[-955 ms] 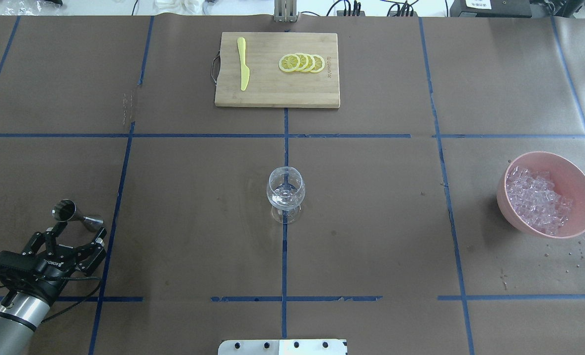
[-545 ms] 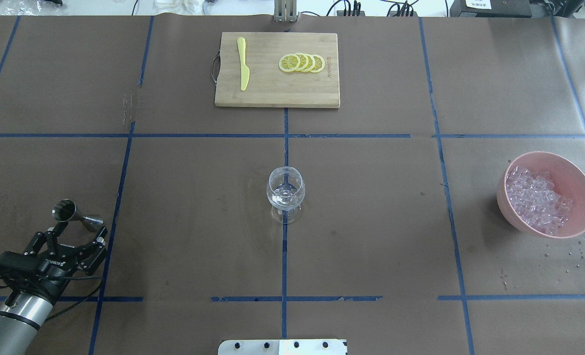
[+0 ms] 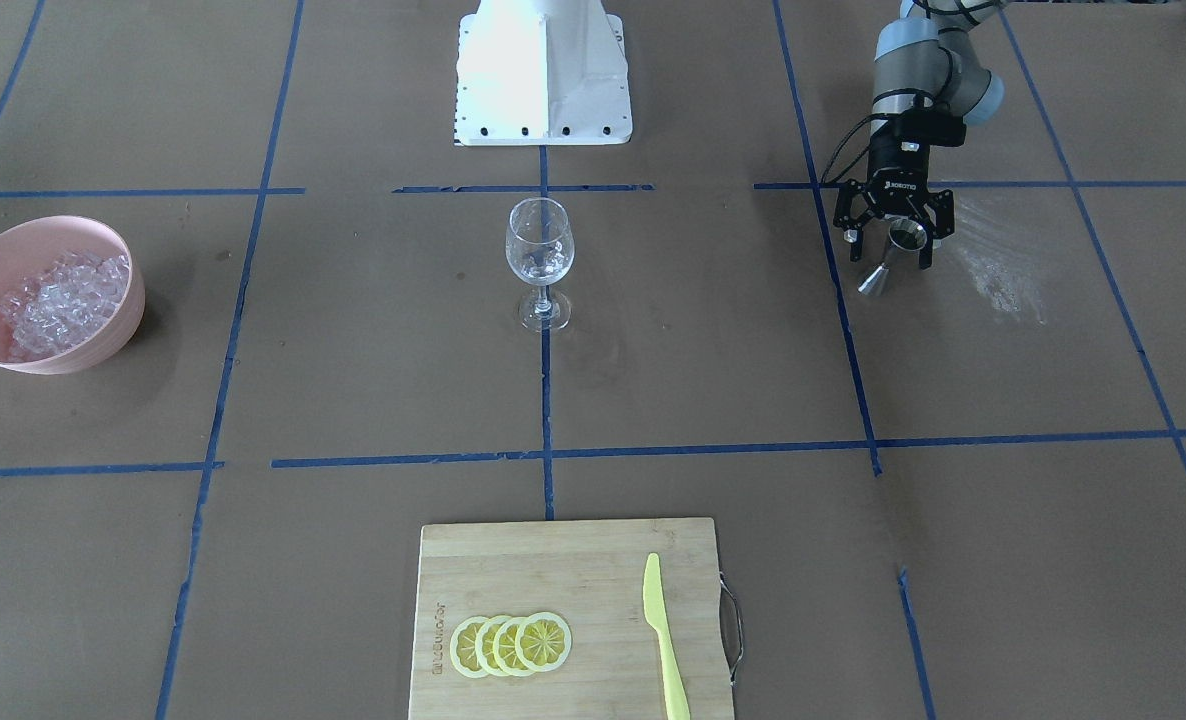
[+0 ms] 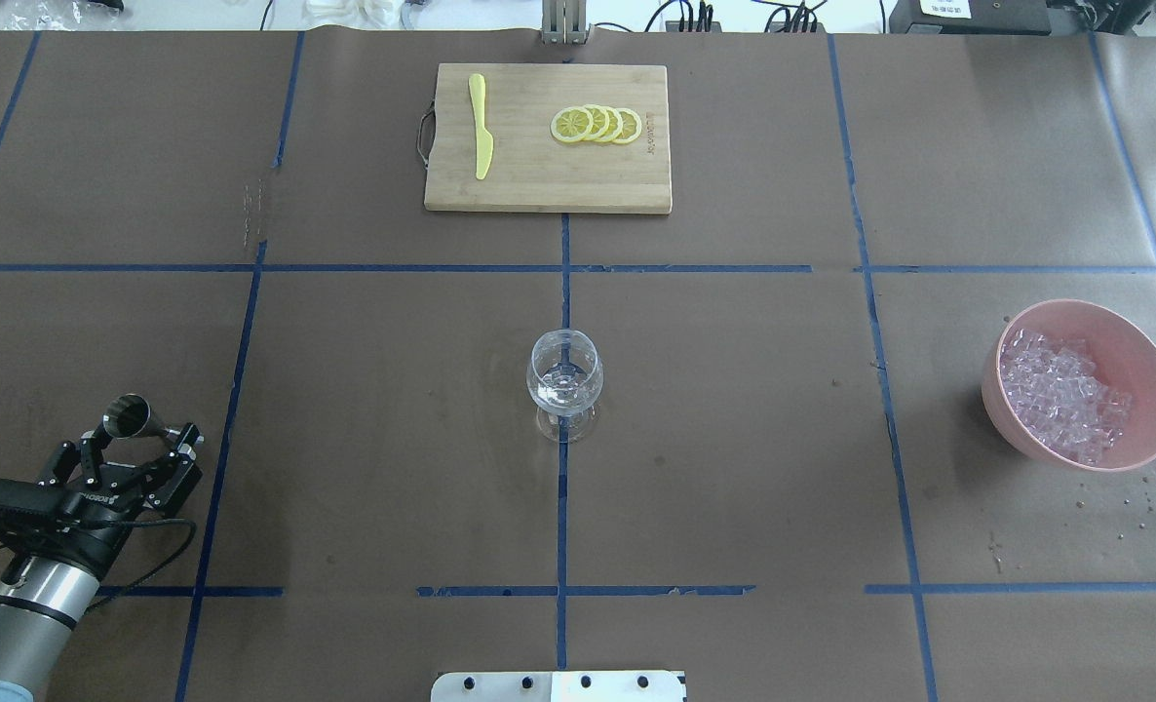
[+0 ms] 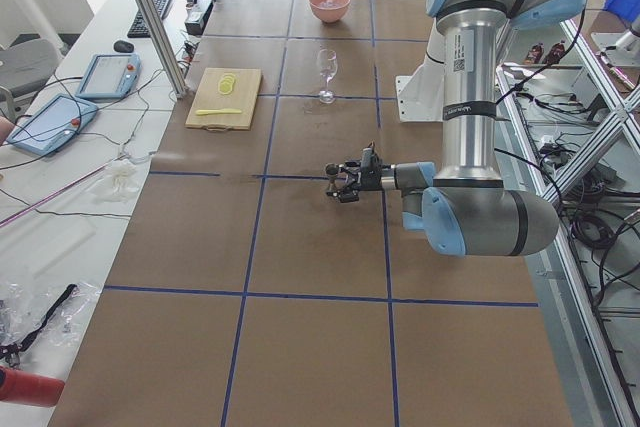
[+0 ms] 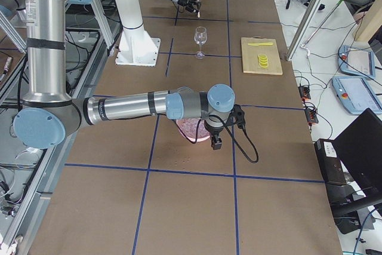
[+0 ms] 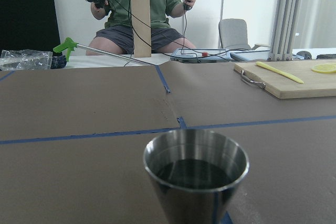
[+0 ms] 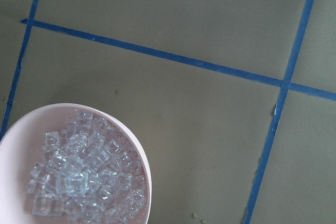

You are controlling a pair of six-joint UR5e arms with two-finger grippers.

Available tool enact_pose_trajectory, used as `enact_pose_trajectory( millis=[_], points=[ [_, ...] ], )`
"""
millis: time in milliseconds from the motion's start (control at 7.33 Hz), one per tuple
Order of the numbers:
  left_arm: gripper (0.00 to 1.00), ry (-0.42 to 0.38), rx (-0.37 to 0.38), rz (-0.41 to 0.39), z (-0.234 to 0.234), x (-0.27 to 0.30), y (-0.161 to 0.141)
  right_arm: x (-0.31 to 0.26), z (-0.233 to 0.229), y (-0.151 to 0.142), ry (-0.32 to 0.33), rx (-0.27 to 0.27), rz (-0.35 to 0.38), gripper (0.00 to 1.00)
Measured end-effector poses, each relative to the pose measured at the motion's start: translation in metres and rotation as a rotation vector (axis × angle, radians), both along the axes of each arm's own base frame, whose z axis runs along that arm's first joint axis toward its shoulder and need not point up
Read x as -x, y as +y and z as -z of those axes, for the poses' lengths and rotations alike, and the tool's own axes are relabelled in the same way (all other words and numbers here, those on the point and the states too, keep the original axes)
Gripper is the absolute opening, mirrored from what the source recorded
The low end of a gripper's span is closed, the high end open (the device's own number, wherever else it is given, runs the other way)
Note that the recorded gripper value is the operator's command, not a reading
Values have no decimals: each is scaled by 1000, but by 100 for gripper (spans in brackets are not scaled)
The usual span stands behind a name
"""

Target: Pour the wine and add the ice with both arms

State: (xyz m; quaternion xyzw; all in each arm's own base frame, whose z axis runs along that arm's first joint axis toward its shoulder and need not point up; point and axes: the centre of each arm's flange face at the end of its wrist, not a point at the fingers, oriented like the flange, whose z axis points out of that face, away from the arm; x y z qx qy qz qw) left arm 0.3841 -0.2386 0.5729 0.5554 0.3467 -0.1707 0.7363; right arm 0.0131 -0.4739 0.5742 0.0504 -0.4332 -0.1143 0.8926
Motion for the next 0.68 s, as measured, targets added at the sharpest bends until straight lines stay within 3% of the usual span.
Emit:
enact_pose_trajectory(
  millis=[136, 682],
  points=[
    [82, -8, -1, 3, -3, -2, -2, 0, 1, 0, 0, 0, -1, 100],
    [14, -5, -3, 5, -1, -16, -3, 0, 3, -2, -2, 18, -19, 100]
  ],
)
